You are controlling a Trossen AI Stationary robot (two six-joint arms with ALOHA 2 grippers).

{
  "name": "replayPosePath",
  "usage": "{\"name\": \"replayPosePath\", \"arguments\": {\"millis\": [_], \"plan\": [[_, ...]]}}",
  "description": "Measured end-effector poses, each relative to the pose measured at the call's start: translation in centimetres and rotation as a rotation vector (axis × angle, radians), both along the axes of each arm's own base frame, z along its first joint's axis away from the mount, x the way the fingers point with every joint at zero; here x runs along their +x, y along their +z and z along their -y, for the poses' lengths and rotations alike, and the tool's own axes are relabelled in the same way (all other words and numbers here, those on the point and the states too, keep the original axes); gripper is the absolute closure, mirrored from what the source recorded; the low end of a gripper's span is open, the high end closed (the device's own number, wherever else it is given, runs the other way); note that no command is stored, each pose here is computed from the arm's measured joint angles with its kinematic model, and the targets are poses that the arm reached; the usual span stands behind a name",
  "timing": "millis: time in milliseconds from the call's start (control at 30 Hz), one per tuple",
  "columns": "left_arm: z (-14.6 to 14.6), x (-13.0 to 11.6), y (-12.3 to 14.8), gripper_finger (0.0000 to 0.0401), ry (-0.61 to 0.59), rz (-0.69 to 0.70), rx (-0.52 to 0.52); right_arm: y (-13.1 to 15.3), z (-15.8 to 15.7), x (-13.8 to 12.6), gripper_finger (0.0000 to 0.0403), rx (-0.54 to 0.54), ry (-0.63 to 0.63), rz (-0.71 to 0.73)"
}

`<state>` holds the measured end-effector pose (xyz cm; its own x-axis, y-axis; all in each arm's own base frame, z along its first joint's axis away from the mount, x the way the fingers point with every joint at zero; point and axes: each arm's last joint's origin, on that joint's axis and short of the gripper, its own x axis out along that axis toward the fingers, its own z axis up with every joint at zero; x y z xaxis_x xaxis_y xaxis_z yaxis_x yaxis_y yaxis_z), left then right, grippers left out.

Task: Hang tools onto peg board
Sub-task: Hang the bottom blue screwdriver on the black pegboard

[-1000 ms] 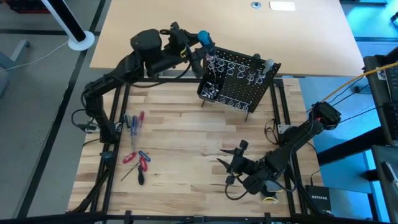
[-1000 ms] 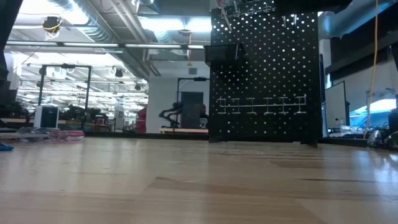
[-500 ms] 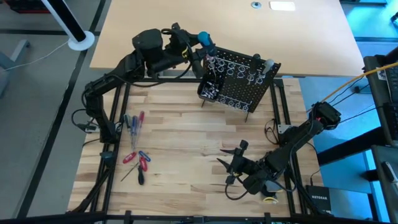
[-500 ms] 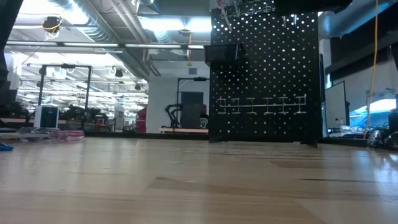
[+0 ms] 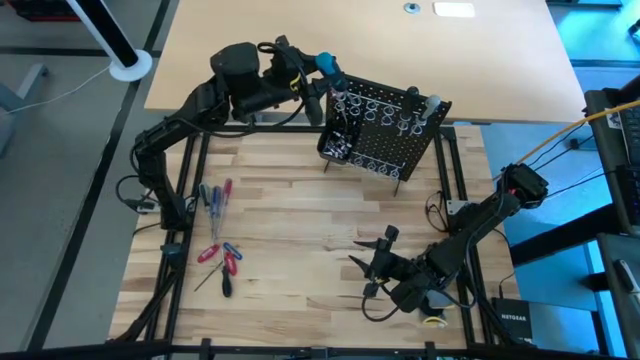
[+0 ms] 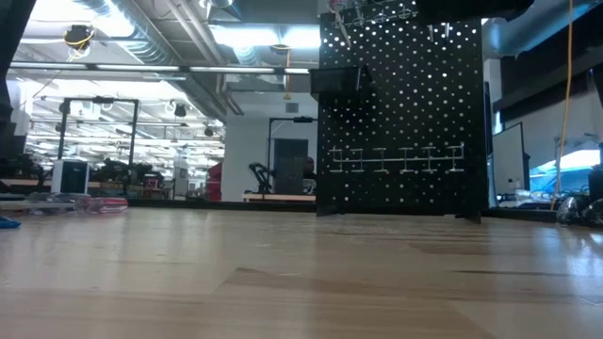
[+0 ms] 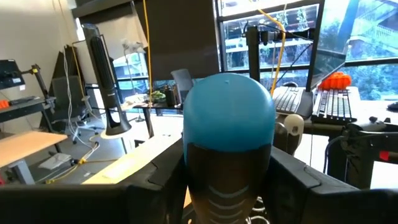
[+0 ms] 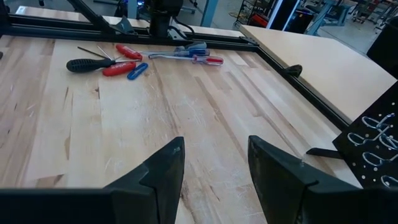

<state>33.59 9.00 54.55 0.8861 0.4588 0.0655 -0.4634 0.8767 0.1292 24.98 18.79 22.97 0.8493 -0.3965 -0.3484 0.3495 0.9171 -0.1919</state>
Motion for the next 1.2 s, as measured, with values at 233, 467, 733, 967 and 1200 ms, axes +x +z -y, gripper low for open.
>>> {"name": "replayPosePath", "arguments": {"millis": [233,467,733,967,1200], "plan": [[-0.1,0.0,0.0,0.0248,0.002,0.004,0.002,0.0,0.1,0.0,0.0226,-0.008,-0.013,0.008],[-0.1,0.0,0.2,0.0248,0.003,0.011,0.025,0.9,0.3,-0.1,0.0226,-0.095,-0.131,0.095],[0.2,0.1,0.9,0.0248,0.006,0.066,0.112,4.7,1.2,0.8,0.0226,-0.273,-0.210,0.096],[0.7,0.2,1.1,0.0248,-0.013,0.079,0.130,9.7,3.1,2.7,0.0226,-0.488,-0.360,0.019],[3.2,0.7,1.1,0.0248,-0.108,0.065,0.170,15.9,6.2,4.1,0.0227,-0.628,-0.432,-0.110]]}}
